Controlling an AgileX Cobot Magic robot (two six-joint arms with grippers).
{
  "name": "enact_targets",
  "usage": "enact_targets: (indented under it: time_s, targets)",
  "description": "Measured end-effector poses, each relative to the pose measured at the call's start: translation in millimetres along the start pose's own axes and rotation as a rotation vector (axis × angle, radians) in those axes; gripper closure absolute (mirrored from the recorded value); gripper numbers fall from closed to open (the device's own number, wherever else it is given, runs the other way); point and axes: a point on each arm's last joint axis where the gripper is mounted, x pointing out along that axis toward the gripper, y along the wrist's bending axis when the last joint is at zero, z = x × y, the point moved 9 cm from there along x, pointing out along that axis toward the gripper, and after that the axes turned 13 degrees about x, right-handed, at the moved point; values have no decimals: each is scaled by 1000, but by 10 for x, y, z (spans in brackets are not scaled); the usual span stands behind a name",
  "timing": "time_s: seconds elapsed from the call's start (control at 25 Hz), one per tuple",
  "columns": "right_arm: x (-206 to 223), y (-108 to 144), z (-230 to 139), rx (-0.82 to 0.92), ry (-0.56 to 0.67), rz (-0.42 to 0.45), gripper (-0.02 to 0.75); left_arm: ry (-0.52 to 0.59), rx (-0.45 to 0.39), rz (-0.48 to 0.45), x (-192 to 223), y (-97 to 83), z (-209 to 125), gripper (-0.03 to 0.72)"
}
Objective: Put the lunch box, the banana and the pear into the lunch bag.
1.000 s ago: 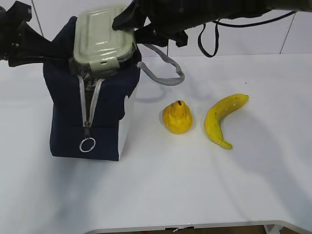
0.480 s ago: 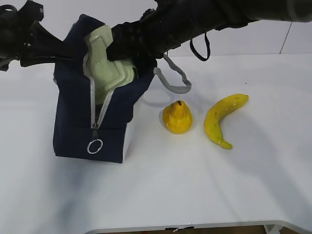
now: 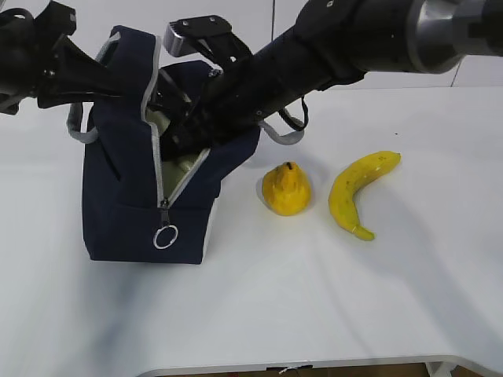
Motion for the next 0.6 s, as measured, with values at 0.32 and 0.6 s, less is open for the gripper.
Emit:
enact_targets:
  time_s: [0.32,0.6]
  targets:
    - [38,91,4,-79,-7,34,354,1,4,-1,7,-10,-4,678]
    - [38,162,94,-25,-52,70,290,30,-6,-6,76,39,-61,678]
